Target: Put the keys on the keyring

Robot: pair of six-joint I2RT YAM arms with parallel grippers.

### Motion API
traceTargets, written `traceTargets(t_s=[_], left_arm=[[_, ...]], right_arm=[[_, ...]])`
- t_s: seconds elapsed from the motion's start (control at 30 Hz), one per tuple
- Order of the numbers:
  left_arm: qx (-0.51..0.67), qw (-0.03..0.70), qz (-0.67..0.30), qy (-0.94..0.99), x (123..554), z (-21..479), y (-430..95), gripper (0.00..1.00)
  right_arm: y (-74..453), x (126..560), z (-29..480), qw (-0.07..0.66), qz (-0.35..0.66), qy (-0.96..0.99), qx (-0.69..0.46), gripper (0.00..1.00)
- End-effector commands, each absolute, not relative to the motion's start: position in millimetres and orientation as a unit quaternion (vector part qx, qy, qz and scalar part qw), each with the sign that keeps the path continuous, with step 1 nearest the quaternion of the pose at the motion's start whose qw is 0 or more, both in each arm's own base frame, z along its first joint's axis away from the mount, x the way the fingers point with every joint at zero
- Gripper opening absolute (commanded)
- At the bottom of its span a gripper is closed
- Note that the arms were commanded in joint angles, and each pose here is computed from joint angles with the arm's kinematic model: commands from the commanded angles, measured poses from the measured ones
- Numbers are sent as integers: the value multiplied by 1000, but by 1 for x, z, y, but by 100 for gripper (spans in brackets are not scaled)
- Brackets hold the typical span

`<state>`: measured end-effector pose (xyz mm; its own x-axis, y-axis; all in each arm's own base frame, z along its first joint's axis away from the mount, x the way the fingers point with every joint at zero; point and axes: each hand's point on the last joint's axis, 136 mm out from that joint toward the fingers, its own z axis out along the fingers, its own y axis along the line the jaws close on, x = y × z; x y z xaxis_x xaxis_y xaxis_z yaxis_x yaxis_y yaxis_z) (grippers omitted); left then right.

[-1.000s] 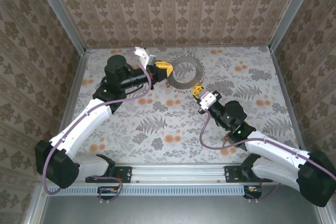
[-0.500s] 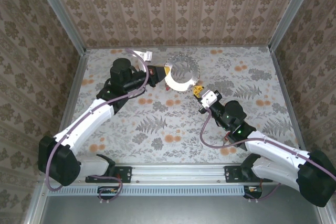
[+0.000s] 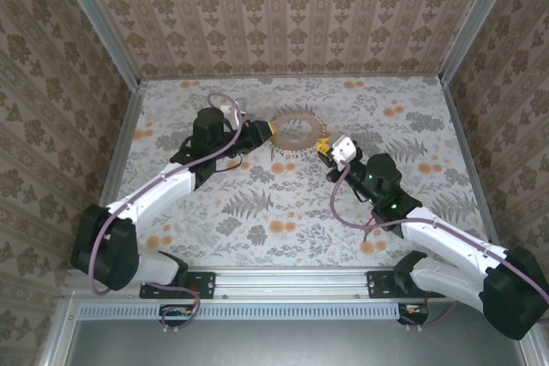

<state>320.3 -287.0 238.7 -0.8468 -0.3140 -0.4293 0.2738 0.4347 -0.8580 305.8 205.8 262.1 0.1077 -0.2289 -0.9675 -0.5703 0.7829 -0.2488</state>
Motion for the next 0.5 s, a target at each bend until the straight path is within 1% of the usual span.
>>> traceTargets(t_s=[0.0, 0.03, 0.13, 0.27, 0.47], left_arm=[[-28, 268, -539, 798, 319, 232, -292, 26], [-30, 263, -535, 802, 318, 225, -293, 30], [-39, 253, -524, 812, 316, 208, -293, 33], [-52, 245, -512, 822, 314, 188, -291, 39], [-58, 224, -494, 838, 306, 156, -288, 48]], right_arm=[[212, 307, 267, 661, 168, 663, -310, 0], [212, 308, 264, 656, 172, 666, -310, 0], [211, 313, 252, 639, 182, 680, -310, 0], [211, 318, 236, 615, 192, 696, -316, 0], [204, 330, 210, 578, 178, 728, -323, 0]])
